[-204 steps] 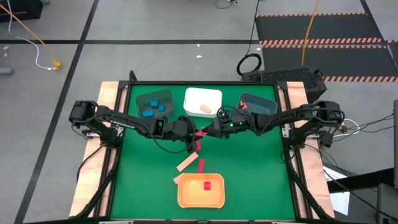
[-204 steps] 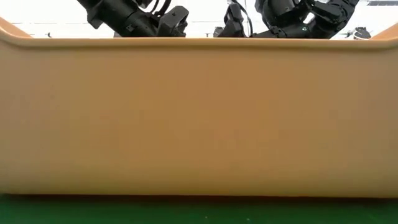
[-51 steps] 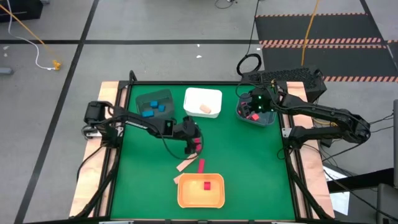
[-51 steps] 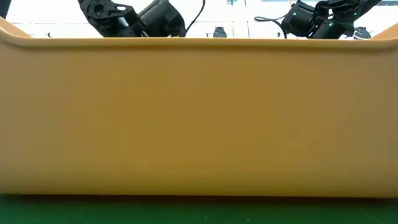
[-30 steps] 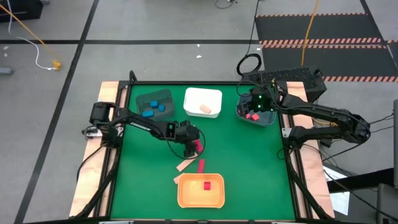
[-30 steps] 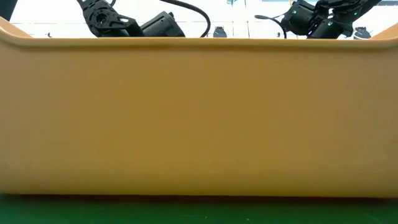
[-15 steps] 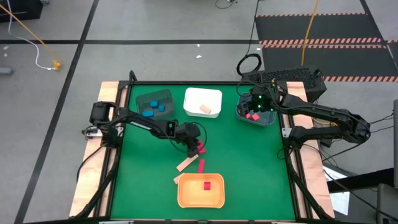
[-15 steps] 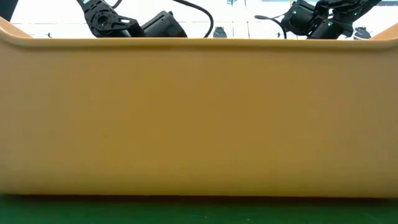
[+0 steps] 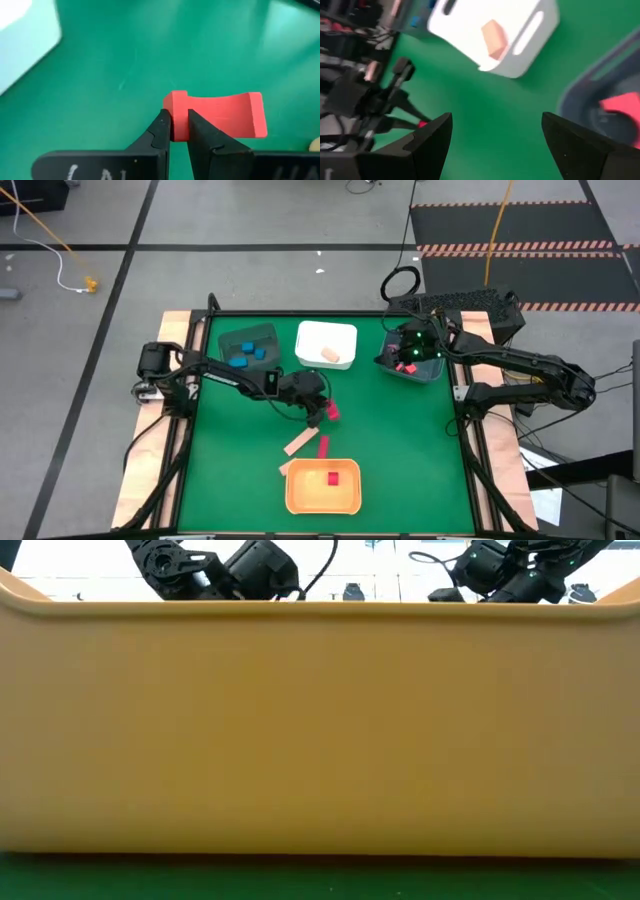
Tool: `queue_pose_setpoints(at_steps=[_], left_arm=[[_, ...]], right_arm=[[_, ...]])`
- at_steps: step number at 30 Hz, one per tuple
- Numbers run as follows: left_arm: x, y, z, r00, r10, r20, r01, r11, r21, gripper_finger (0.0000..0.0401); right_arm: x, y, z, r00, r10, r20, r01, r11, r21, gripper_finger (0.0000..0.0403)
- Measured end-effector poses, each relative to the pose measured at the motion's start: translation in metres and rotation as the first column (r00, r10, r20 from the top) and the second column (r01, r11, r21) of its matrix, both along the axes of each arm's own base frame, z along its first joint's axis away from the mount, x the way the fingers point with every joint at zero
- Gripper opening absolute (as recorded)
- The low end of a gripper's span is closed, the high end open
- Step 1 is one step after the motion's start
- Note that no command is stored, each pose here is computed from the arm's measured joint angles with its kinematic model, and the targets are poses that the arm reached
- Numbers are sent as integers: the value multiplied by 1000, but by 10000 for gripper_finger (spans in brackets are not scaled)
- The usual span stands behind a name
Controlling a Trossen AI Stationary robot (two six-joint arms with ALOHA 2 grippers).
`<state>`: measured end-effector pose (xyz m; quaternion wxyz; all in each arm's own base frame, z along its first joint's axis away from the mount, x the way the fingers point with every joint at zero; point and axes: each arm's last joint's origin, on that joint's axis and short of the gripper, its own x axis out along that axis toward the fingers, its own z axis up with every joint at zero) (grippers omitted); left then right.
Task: Sort & place blocks by color
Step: Put the red block into the yellow bin
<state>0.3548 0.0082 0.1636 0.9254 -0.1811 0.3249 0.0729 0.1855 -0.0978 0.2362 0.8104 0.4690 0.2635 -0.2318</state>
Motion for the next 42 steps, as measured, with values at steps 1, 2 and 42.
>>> queue_pose_setpoints(at_steps=[1,2,42], left_arm=[[-1,1,4,1000,7,6,-7,1000,2,35],[-2,2,8,1000,13,26,-13,1000,4,35],[-47,-170,28,873,-480,87,486,872,-64,48]], right_arm=[[1,0,1,1000,0,14,0,1000,1,295],[2,1,2,1000,0,25,0,1000,2,295],[25,54,7,935,341,95,-340,940,-28,295]])
